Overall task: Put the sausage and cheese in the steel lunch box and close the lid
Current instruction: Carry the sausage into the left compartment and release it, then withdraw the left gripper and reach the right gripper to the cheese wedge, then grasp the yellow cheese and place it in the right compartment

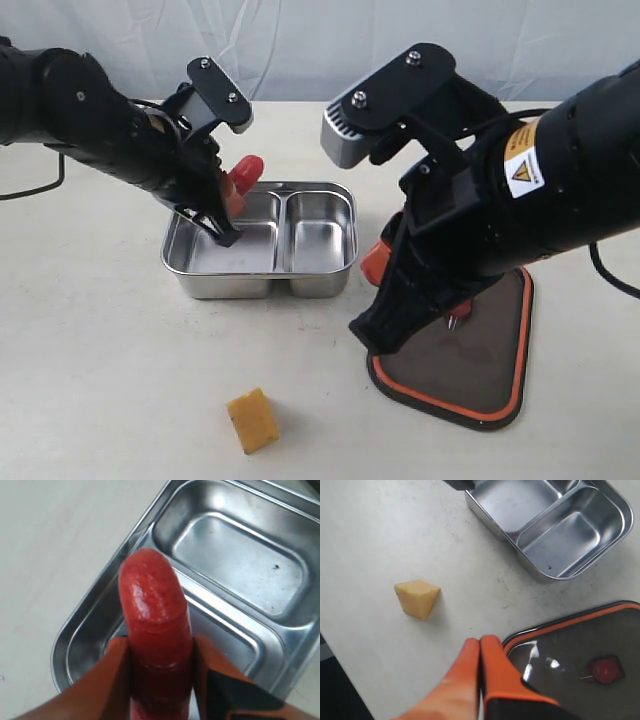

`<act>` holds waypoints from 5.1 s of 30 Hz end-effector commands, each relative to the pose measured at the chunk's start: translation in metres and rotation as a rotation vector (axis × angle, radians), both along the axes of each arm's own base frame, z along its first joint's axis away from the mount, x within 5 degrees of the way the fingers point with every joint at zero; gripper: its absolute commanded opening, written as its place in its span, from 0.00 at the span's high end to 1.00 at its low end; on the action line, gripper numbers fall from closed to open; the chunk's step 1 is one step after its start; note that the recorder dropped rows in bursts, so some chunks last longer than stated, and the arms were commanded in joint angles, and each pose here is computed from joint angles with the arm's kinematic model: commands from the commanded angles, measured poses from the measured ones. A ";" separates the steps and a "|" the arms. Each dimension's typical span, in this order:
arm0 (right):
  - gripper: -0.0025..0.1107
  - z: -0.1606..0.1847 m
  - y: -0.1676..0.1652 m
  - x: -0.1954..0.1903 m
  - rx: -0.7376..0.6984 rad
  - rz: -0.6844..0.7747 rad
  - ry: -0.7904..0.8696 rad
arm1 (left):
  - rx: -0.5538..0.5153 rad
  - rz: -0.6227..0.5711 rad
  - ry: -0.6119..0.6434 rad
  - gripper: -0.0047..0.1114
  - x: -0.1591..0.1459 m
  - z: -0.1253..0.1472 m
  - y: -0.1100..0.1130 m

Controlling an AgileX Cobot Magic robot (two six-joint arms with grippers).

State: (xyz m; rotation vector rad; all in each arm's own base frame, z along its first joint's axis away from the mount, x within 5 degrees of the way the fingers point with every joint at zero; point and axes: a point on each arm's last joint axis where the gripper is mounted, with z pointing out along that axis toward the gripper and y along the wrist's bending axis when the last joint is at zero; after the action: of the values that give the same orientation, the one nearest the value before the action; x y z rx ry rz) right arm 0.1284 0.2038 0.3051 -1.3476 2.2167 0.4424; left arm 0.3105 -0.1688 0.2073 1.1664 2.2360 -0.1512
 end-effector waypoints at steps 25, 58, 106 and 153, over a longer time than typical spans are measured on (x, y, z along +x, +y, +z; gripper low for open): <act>0.98 0.010 -0.006 -0.006 0.051 -0.065 0.046 | -0.067 0.119 0.158 0.95 0.006 0.004 0.008; 0.39 -0.122 0.076 -0.032 0.172 -0.105 0.250 | -0.224 0.308 -0.182 0.96 -0.143 0.096 0.093; 0.98 -0.152 0.112 -0.011 0.156 -0.137 0.177 | -0.226 0.324 -0.178 0.96 -0.143 0.096 0.093; 0.48 -0.141 0.079 0.158 0.217 -0.412 -0.020 | -0.226 0.326 -0.174 0.96 -0.143 0.096 0.093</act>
State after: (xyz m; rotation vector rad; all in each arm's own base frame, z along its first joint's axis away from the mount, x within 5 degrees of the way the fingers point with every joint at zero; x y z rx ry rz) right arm 0.2841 0.2833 0.1607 -0.7443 2.2948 0.5005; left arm 0.1689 -0.0761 0.3024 0.6721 2.1567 -0.1511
